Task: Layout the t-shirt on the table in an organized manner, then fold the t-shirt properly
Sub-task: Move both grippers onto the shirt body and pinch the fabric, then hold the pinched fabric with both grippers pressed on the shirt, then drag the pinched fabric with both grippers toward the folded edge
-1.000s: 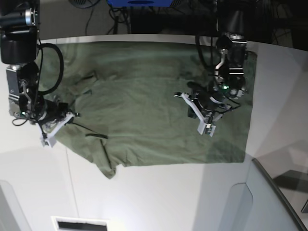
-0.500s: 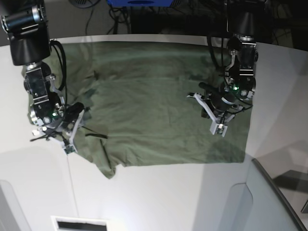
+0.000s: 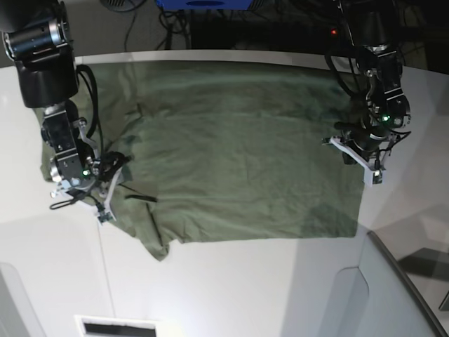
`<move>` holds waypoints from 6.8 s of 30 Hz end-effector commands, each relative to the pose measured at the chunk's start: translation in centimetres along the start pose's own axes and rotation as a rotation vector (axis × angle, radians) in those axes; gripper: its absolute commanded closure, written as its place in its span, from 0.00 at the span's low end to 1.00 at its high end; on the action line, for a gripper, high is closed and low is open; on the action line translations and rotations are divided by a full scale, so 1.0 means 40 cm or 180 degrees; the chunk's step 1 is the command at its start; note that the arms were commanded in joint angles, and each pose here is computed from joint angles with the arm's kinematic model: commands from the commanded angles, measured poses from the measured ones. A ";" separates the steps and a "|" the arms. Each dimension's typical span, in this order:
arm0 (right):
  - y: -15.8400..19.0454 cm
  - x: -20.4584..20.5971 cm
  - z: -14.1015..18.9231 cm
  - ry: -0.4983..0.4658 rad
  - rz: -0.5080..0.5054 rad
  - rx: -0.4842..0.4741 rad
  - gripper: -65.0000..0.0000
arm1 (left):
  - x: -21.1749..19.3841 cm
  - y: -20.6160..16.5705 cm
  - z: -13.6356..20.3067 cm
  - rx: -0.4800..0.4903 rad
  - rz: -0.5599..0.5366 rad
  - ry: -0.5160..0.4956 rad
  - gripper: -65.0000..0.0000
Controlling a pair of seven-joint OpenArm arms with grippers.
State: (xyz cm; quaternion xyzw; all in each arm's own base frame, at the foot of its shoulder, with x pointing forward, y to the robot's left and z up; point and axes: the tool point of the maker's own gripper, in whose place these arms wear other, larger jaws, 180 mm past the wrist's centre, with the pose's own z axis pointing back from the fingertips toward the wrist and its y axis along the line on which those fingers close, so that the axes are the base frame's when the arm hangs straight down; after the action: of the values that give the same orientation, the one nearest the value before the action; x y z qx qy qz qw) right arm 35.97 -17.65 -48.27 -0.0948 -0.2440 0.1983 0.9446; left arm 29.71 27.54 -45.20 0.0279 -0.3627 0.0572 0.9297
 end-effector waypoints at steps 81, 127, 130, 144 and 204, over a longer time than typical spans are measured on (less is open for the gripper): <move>-0.064 0.111 0.037 -0.0268 -0.0057 -0.0164 0.97 | -0.234 -0.103 -0.004 -0.0362 -0.0363 0.0529 1.00; -0.088 0.039 0.000 0.0033 -0.0071 -0.0178 0.93 | -0.235 -0.100 0.010 -0.0352 -0.0383 0.0510 1.00; -0.090 0.040 -0.002 0.0039 -0.0074 -0.0181 0.94 | -0.233 -0.100 0.009 -0.0352 -0.0383 0.0505 1.00; -0.140 0.144 0.048 -0.0194 -0.0064 -0.0319 1.00 | -0.230 -0.100 0.009 -0.0354 -0.0369 0.0492 1.00; -0.104 0.144 0.057 0.0019 0.0075 -0.0149 1.00 | -0.235 -0.099 0.010 -0.0350 -0.0376 0.0508 1.00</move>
State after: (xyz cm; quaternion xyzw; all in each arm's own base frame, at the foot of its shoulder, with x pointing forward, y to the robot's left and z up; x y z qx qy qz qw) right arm 39.10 -18.12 -44.48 -0.1076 -0.2207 0.2075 0.9469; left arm 25.82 21.95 -49.38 -0.0268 -0.3519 -0.0072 0.9356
